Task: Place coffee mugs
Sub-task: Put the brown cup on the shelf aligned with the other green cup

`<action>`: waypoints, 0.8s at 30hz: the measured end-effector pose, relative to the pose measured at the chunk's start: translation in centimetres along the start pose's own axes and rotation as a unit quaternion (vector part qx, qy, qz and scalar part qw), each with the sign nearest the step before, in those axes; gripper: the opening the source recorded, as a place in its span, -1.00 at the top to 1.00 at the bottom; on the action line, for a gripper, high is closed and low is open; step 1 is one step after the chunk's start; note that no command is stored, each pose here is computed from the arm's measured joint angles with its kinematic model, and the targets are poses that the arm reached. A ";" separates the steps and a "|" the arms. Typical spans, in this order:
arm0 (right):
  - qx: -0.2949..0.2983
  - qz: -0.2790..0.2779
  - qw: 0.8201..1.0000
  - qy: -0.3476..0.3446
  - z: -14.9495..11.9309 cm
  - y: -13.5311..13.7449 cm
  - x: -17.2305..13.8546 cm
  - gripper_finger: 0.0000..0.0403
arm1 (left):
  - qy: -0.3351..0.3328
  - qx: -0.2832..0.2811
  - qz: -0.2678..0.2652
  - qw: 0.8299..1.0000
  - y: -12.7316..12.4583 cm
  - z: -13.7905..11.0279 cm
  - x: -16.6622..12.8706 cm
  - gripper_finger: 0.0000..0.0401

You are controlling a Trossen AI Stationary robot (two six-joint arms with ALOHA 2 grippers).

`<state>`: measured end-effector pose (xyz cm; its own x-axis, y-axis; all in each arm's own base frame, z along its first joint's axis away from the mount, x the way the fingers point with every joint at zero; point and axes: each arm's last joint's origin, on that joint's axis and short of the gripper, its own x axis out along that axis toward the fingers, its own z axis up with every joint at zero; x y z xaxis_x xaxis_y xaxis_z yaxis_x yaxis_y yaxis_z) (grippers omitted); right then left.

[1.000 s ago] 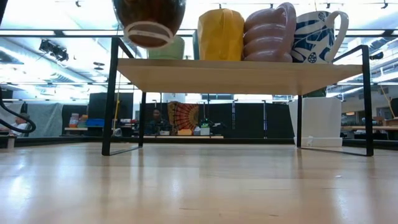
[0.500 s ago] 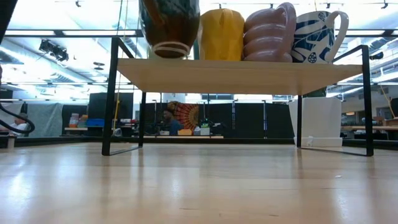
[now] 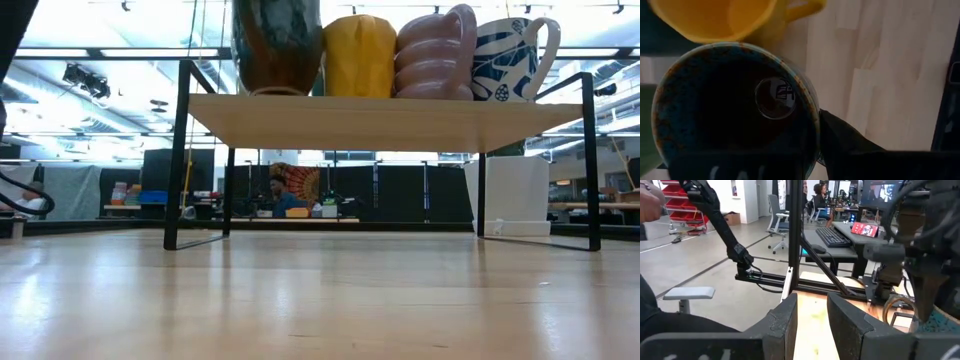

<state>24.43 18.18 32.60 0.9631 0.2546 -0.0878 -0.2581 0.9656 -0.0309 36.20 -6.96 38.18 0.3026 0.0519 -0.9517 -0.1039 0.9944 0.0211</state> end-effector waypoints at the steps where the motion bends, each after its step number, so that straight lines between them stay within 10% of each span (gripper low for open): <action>1: 0.000 0.001 1.000 0.000 0.0 0.1 0.0 0.44 | 0.007 0.001 0.001 1.000 0.0 -0.1 0.3 0.81; 24: 0.000 0.013 1.000 -0.004 0.1 0.7 -0.3 0.44 | 0.012 -0.014 0.020 1.000 0.8 -0.7 0.2 0.80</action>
<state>23.95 18.80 32.67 0.9565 0.2803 -0.0810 -0.2833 0.9586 -0.0290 35.47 -6.26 37.76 0.2744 0.0893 -0.9575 -0.1430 0.9884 0.0512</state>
